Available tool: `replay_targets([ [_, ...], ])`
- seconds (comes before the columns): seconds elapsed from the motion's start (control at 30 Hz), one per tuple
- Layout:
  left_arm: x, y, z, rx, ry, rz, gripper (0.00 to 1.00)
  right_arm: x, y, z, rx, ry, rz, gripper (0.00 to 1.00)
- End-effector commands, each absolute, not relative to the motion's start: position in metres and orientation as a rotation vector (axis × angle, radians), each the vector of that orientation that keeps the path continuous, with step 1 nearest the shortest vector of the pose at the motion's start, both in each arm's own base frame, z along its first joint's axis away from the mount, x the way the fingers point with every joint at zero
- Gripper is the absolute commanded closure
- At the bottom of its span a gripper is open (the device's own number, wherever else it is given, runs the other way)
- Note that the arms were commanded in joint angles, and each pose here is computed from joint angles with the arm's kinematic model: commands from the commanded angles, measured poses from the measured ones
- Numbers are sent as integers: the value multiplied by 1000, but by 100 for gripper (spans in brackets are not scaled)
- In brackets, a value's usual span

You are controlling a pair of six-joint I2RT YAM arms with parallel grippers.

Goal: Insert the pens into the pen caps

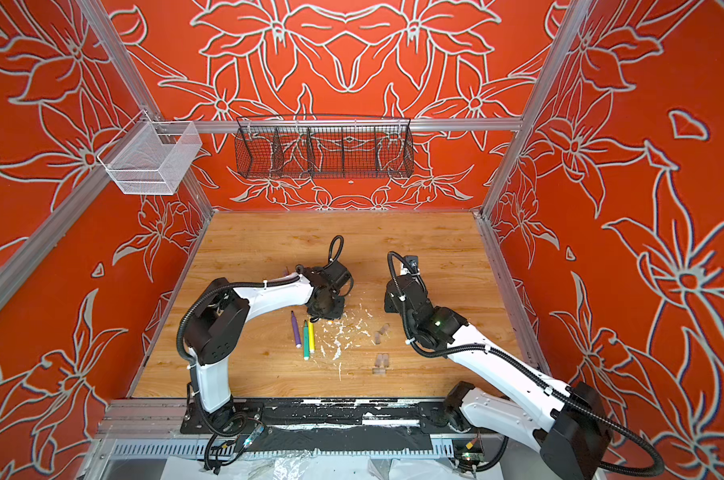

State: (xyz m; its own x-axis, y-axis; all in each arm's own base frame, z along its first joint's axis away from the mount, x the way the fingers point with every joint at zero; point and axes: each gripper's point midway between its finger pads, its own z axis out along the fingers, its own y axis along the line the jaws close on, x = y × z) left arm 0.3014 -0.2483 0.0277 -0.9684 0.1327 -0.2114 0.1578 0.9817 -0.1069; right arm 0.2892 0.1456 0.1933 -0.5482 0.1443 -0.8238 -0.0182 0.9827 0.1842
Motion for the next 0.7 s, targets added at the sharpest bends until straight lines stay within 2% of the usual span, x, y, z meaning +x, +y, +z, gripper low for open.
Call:
replay_targets([
  [0.0, 307, -261, 65, 241, 2774, -359, 100, 289, 157, 197, 43, 2133, 288, 46],
  [0.13, 302, -264, 98, 270, 2627, -471, 100, 289, 174, 191, 6, 2155, 367, 37],
  [0.37, 287, -268, 139, 348, 2414, -604, 100, 271, 256, 200, -203, 2122, 905, 37],
  [0.5, 279, -277, 147, 416, 2360, -664, 100, 266, 271, 199, -181, 2127, 1062, 36],
  [0.57, 273, -285, 153, 463, 2325, -695, 100, 263, 279, 198, -189, 2141, 1117, 38],
  [0.67, 263, -294, 161, 529, 2274, -727, 100, 263, 281, 193, -172, 2162, 1131, 39],
])
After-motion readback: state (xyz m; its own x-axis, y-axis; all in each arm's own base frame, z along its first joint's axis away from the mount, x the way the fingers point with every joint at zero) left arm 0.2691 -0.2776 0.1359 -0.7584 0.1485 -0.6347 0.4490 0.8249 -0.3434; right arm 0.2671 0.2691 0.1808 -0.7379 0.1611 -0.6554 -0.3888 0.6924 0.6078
